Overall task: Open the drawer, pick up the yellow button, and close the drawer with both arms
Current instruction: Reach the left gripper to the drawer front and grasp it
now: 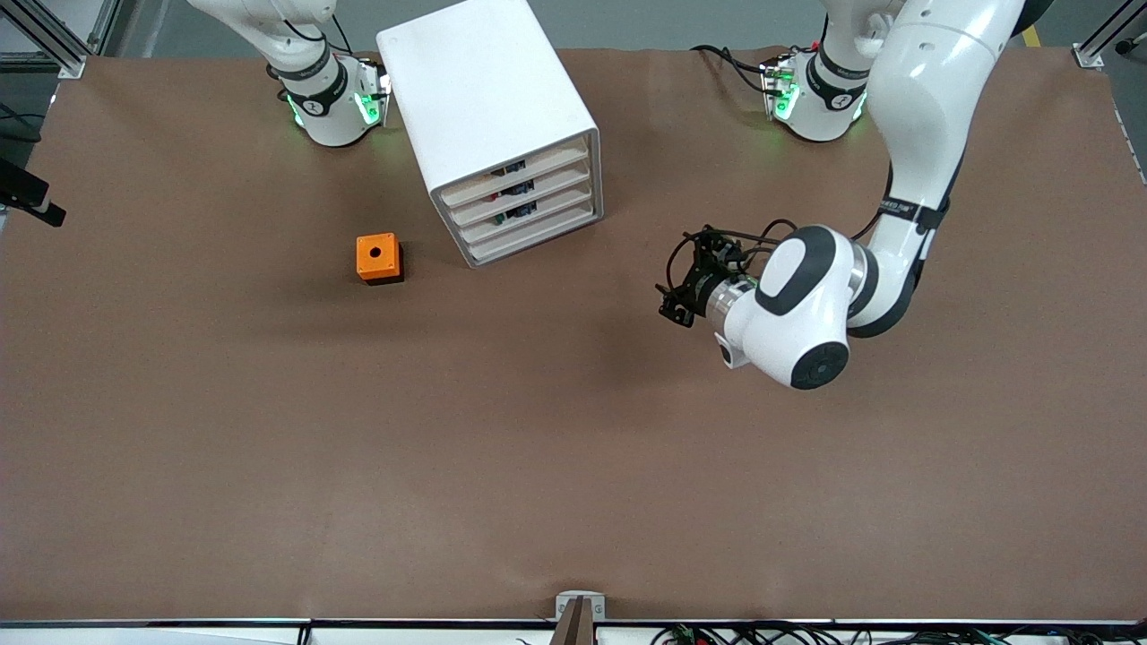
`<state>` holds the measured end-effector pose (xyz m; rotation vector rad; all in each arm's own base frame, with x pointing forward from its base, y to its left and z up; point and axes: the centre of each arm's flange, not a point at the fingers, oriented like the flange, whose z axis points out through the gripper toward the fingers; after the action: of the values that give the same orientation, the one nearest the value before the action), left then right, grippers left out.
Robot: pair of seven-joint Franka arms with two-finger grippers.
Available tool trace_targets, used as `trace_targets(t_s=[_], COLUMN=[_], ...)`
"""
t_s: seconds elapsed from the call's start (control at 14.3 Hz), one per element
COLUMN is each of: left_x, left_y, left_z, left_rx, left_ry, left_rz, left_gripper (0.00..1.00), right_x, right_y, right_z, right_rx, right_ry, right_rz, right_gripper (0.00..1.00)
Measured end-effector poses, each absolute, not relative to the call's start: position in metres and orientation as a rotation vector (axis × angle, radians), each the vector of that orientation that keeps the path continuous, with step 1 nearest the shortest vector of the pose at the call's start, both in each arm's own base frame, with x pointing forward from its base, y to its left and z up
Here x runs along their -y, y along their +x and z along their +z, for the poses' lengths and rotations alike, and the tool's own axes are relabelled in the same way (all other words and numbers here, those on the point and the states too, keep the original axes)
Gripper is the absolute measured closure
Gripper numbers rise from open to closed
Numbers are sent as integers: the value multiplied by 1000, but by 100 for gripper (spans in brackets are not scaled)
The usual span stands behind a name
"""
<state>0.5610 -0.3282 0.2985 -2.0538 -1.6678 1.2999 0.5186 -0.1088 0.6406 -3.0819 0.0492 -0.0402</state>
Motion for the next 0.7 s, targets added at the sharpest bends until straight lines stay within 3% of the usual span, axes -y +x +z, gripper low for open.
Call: trace_targets(t_s=[0.7], left_x=[425], left_y=[497], left_z=[286], left_rx=[1700], left_ry=[-1398], left_rz=[1465], left_gripper=[0], right_x=[115], right_y=[517], right_z=[640], right_rx=[-64], right_ry=[-3081], right_rz=[-39], right_gripper=[0])
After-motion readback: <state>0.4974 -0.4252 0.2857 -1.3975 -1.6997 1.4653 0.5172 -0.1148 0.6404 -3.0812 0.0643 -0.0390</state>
